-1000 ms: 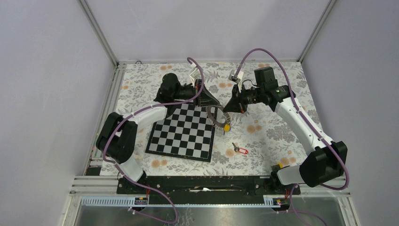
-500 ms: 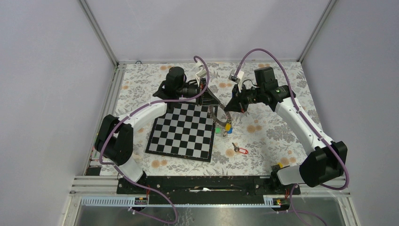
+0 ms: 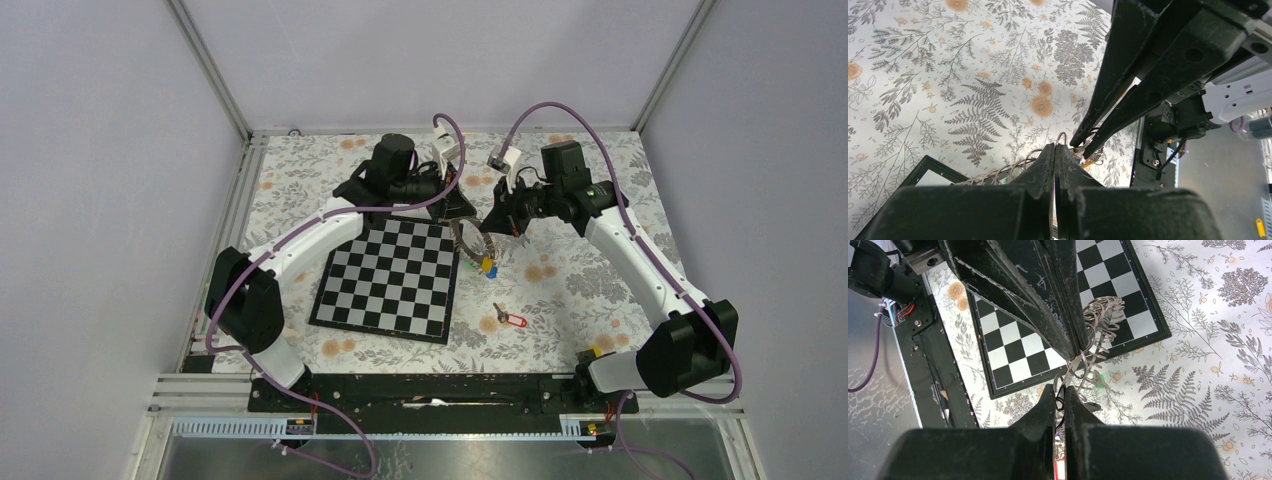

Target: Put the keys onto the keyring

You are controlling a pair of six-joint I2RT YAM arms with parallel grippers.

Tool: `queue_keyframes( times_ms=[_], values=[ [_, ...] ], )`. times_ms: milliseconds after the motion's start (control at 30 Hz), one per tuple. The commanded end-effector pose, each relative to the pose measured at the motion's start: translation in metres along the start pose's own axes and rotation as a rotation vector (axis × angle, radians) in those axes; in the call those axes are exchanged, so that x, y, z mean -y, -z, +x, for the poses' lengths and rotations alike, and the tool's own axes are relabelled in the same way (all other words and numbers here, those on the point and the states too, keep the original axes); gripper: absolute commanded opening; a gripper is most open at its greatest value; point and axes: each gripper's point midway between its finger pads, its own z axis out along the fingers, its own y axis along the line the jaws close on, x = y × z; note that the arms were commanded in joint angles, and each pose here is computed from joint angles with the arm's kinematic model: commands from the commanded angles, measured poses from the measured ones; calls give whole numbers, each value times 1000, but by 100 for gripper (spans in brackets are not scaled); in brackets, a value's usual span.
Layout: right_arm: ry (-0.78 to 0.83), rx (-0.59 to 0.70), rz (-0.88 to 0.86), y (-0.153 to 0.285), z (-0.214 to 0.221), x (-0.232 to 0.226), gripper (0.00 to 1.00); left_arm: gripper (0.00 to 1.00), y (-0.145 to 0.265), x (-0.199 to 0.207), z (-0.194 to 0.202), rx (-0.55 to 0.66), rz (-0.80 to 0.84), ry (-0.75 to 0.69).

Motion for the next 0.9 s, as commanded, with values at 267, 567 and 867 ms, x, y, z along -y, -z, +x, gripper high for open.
queue_keyframes(
  times_ms=[267, 567, 867],
  values=[
    [20, 57, -7, 3, -18, -5, 0, 0, 0, -7, -19, 62, -82, 26],
    [-4, 56, 1, -1, -18, -1, 0, 0, -5, -9, -25, 91, -114, 79],
    [-19, 68, -2, -2, -20, -1, 5, 0, -10, -7, -22, 125, -78, 132]
  ],
)
